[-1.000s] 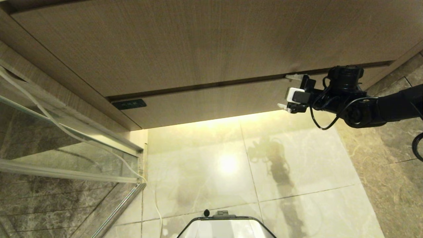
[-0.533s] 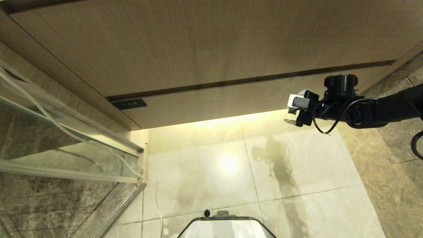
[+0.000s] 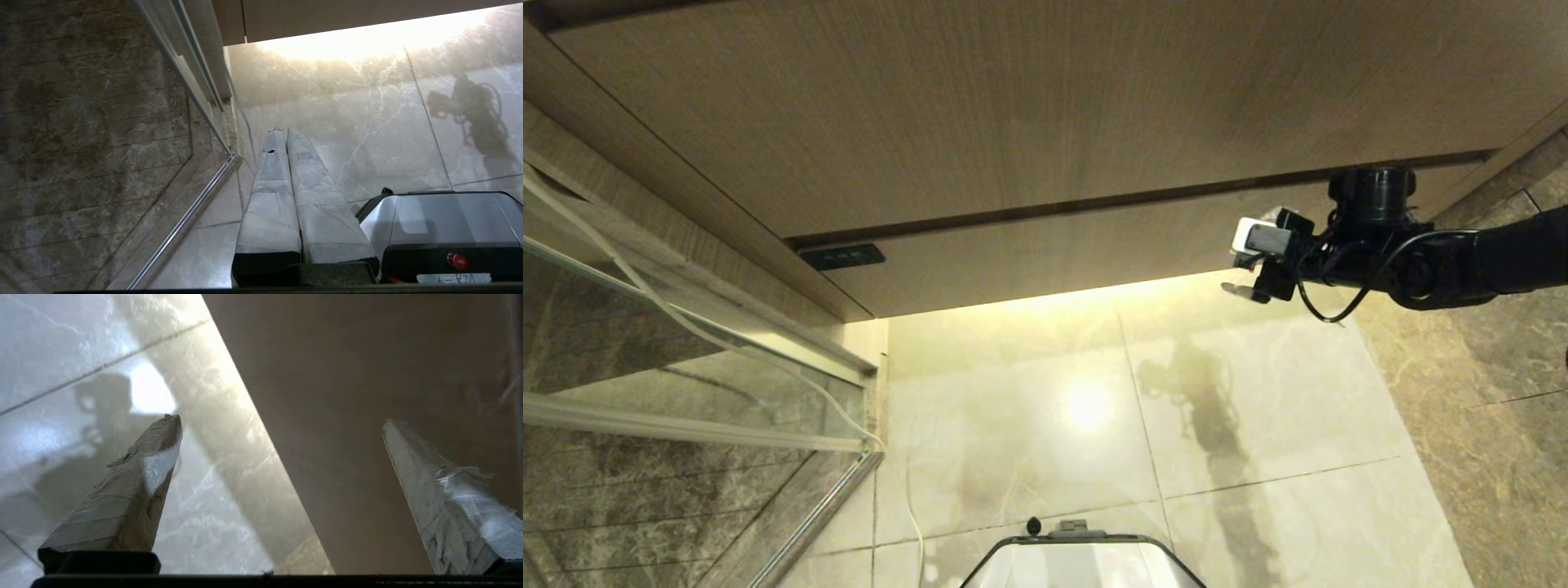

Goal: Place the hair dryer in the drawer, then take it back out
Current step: Pull open the drawer

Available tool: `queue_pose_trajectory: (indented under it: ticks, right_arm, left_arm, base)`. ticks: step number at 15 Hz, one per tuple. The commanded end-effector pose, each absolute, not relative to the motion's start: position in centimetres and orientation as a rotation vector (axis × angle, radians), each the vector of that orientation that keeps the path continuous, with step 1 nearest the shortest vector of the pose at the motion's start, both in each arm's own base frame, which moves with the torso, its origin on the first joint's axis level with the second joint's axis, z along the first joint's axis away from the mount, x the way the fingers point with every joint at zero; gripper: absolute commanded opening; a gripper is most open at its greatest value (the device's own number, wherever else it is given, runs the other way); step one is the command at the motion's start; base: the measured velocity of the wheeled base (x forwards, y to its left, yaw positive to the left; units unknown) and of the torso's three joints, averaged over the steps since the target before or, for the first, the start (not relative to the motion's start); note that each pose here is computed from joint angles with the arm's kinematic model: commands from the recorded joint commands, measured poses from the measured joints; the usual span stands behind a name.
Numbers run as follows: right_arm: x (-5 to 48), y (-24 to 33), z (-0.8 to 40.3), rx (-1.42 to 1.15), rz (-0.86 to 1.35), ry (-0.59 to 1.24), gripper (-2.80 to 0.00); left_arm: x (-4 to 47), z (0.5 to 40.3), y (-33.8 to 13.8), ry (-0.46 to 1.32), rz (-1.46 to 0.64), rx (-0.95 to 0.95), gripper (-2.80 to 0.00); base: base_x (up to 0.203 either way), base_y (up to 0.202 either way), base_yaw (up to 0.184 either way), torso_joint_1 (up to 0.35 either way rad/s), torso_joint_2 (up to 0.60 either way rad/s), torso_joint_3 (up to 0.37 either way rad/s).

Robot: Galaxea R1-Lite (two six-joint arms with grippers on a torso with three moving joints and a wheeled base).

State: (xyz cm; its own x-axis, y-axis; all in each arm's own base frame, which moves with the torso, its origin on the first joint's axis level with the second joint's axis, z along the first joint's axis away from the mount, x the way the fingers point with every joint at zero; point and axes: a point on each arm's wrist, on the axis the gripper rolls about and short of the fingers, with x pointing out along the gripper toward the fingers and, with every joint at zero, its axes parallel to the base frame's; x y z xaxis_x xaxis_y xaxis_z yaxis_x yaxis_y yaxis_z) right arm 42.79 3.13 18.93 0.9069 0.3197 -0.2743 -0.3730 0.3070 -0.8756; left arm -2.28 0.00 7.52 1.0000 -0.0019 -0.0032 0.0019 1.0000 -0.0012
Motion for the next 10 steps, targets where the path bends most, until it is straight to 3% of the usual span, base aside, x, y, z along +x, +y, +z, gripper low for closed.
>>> queue_pose_trajectory:
  ticks: [1,10]
  right_arm:
    - [40.8,3.1,21.2,-1.186,0.441,0.005,0.00]
    - [41.1,3.6,22.5,-1.193,0.424,-0.128,0.00]
  left_arm:
    - [-2.3,7.5,0.0,0.005,-0.002,-0.002,-2.80]
    - [-2.3,7.5,0.0,0.005,-0.002,-0.002,-2.80]
  base:
    - [0.000,0.000,0.000,0.000,0.00,0.000]
    - [0.000,0.000,0.000,0.000,0.00,0.000]
